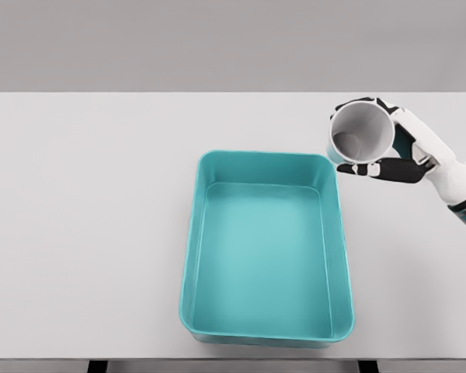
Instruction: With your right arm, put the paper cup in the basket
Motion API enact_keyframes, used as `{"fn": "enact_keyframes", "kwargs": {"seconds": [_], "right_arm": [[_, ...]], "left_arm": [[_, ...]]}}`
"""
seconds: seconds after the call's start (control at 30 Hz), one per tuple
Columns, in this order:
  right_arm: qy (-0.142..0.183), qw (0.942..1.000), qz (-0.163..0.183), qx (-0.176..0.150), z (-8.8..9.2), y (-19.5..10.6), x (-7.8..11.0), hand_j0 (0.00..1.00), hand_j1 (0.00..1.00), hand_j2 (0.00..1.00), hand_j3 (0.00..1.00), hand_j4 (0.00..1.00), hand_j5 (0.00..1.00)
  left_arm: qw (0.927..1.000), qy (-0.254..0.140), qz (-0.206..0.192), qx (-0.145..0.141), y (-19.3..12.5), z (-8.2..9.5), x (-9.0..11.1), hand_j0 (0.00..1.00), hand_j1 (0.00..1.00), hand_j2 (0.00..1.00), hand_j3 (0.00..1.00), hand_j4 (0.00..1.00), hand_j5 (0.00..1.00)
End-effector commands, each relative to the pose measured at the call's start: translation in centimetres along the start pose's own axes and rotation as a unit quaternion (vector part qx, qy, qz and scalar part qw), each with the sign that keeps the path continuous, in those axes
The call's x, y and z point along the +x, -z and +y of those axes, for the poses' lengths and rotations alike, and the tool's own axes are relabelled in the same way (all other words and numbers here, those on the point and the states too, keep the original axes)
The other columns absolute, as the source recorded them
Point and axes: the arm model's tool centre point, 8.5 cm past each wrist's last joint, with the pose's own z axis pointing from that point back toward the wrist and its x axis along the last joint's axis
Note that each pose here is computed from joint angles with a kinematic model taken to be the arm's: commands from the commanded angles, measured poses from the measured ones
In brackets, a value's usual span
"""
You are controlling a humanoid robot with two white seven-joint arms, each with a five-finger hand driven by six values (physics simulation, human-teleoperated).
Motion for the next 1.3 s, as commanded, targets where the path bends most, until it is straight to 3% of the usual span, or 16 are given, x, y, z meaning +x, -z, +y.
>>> {"fn": "enact_keyframes", "kwargs": {"seconds": [0.0,0.13,0.27,0.43,0.57,0.83,1.1,1.27], "right_arm": [[-0.007,0.9997,-0.005,0.021,1.2,0.6,-0.1,0.63,0.63,0.63,0.63,0.63,0.63],[-0.023,0.9976,-0.022,0.062,2.9,2.8,0.3,0.63,0.63,0.63,0.63,0.63,0.63],[-0.03,0.9962,-0.03,0.076,3.4,3.7,0.6,0.63,0.63,0.63,0.63,0.63,0.63],[-0.036,0.9914,-0.05,0.116,5.3,5.4,1.0,0.63,0.63,0.63,0.63,0.63,0.63],[-0.043,0.9884,-0.04,0.14,6.5,5.7,0.6,0.63,0.63,0.63,0.63,0.63,0.63],[-0.057,0.9833,-0.025,0.171,6.7,5.5,0.4,0.63,0.63,0.63,0.63,0.63,0.63],[-0.072,0.9732,-0.003,0.218,7.2,5.2,0.0,0.63,0.63,0.63,0.63,0.63,0.63],[-0.081,0.9634,0.009,0.255,7.9,5.2,-0.2,0.64,0.64,0.64,0.64,0.64,0.64]], "left_arm": [[1.0,0.0,0.0,0.0,0.0,0.0,0.0,1.0,1.0,1.0,1.0,1.0,1.0],[1.0,0.0,0.0,0.0,0.0,0.0,0.0,1.0,1.0,1.0,1.0,1.0,1.0],[1.0,0.0,0.0,0.0,0.0,0.0,0.0,1.0,1.0,1.0,1.0,1.0,1.0],[1.0,0.0,0.0,0.0,0.0,0.0,0.0,1.0,1.0,1.0,1.0,1.0,1.0],[1.0,0.0,0.0,0.0,0.0,0.0,0.0,1.0,1.0,1.0,1.0,1.0,1.0],[1.0,-0.001,0.0,0.0,0.0,0.0,0.0,1.0,1.0,1.0,1.0,1.0,1.0],[1.0,-0.001,0.0,0.0,0.0,0.0,0.0,1.0,1.0,1.0,1.0,1.0,1.0],[1.0,0.0,0.0,0.0,0.0,0.0,0.0,1.0,1.0,1.0,1.0,1.0,1.0]]}}
